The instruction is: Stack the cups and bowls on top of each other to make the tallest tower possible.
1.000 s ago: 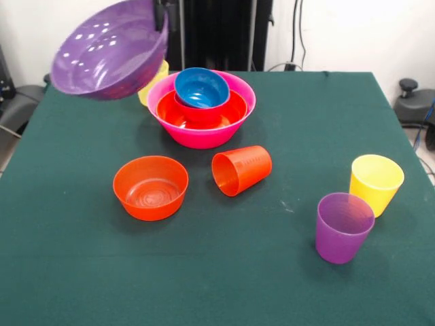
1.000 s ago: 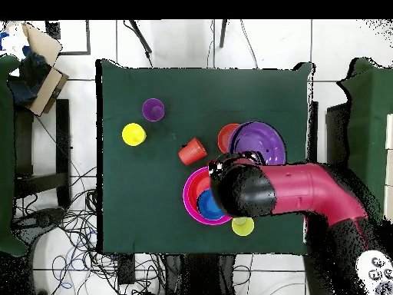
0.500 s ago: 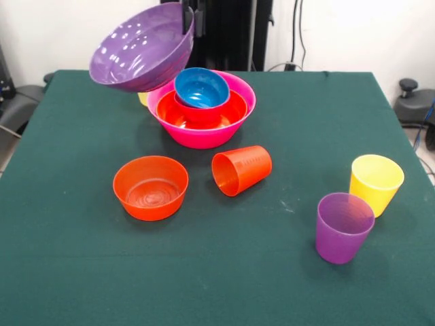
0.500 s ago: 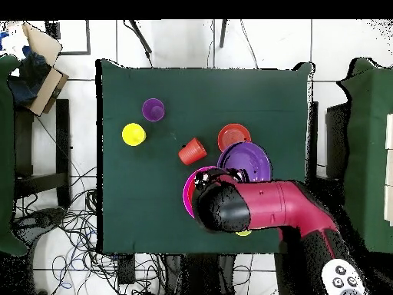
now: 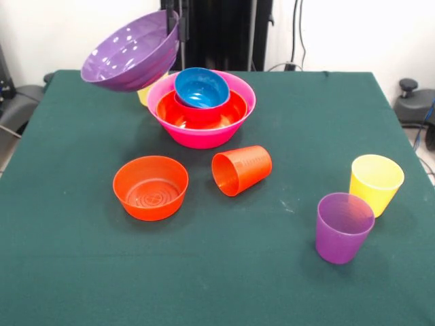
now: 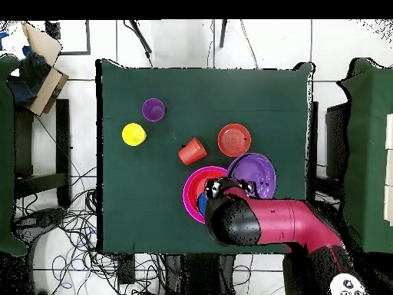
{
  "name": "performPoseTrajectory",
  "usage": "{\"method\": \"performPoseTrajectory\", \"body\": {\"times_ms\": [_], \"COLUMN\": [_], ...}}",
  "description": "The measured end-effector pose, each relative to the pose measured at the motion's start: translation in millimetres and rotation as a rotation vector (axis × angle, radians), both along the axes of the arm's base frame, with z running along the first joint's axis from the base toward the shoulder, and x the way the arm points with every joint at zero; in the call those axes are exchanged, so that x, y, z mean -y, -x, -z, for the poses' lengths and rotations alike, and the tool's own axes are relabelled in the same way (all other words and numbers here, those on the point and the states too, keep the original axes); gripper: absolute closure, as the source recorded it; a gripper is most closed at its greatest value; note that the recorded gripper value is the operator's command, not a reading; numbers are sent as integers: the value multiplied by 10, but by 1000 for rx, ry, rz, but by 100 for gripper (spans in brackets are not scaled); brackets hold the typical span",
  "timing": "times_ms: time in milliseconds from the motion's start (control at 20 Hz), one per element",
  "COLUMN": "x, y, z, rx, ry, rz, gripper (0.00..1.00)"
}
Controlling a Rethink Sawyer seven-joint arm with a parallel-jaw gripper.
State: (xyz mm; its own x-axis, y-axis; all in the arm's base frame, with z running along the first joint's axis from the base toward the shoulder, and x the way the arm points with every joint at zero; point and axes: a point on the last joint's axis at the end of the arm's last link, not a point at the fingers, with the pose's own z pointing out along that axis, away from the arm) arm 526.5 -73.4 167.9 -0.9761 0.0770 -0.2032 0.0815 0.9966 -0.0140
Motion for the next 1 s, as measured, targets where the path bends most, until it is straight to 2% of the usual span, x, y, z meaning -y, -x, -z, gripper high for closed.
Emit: {"method": "performPoseTrajectory", "body": {"times_ms": [300, 500, 750, 1000], "x": [-35, -202, -533, -920], "y": [229, 359, 520, 658], "z": [91, 137, 180, 214], "rx": [-17, -35, -43, -37], "ry": [9, 21, 36, 47], "rz": [14, -4, -45, -63], "gripper": [100, 100, 100, 100]}}
